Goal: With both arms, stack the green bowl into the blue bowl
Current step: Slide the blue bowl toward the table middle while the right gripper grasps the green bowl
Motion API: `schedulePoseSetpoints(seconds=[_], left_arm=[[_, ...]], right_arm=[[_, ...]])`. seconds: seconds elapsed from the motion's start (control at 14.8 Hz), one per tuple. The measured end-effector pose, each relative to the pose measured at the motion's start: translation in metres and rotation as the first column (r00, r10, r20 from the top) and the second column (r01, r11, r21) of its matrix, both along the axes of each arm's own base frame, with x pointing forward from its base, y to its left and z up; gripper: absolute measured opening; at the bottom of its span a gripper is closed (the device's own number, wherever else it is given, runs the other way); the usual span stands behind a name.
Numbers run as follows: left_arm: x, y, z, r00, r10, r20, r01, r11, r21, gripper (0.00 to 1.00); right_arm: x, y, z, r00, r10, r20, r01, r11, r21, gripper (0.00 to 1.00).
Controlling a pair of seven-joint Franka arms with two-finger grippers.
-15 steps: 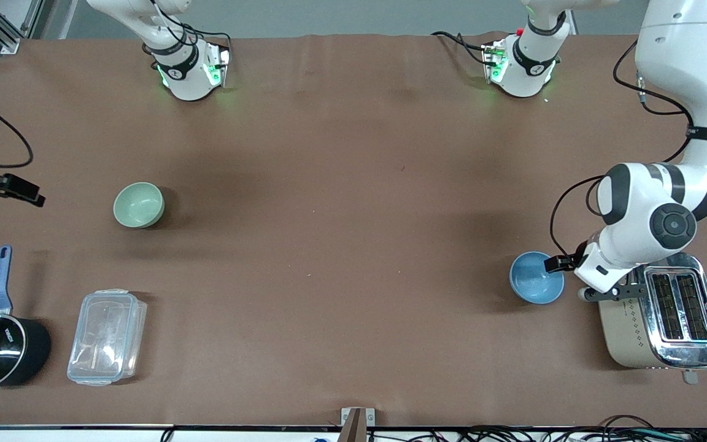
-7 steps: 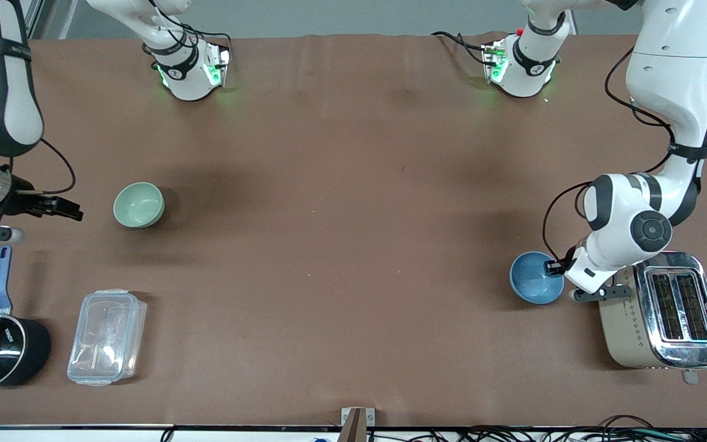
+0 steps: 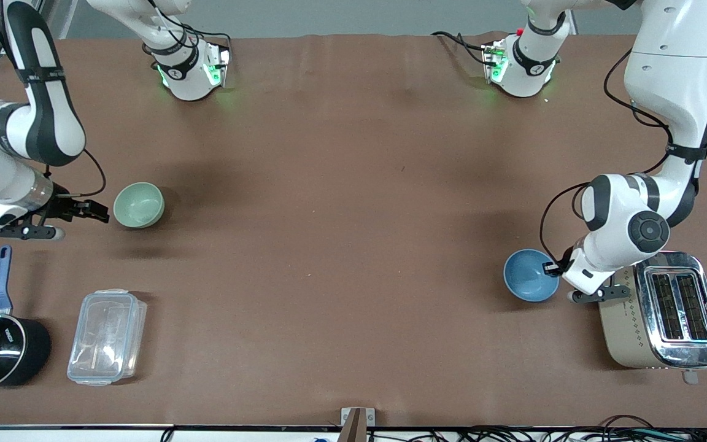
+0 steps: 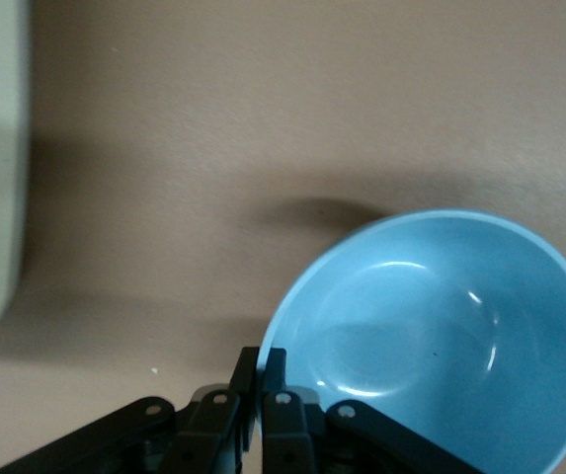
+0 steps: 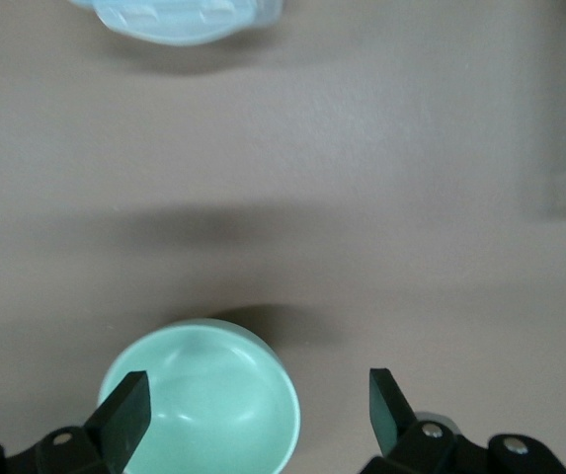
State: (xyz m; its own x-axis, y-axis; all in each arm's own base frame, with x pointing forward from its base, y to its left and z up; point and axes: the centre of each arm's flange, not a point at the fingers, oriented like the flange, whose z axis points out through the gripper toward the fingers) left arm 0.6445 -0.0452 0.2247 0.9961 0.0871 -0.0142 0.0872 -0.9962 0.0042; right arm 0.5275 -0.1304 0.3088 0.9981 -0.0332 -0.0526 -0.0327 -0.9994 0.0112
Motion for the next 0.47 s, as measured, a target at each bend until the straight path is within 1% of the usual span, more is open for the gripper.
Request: schedulePoseSetpoints(seconds=[0.14,0.2,0.34,0.47], left_arm=[[-0.004,-0.031,0.0,1.0,-0.006,-0.016,0.005,1.0,-0.025,0.06],[-0.007,-0.053,0.002,1.0,0.008,-0.022,-0.009,0.999,-0.042,0.06],[-0.017,-0.11,0.009,0.998,0.058,-0.03,-0.06,0.995,-0.085,0.06],[-0.029,-0.172,0.025,0.99,0.132,-0.043,-0.136,0.983,-0.127,0.06]], right_arm=[[-0.004,-0.009,-0.013,1.0,0.001,-0.023,-0.001,1.0,0.003,0.97],[-0.005,-0.011,-0.019,0.999,0.001,-0.032,-0.001,1.0,0.004,0.97],[-0.006,-0.011,-0.027,0.999,0.003,-0.047,-0.003,1.0,0.006,0.97],[-0.008,-0.01,-0.034,0.998,0.003,-0.06,-0.003,1.0,0.008,0.97]])
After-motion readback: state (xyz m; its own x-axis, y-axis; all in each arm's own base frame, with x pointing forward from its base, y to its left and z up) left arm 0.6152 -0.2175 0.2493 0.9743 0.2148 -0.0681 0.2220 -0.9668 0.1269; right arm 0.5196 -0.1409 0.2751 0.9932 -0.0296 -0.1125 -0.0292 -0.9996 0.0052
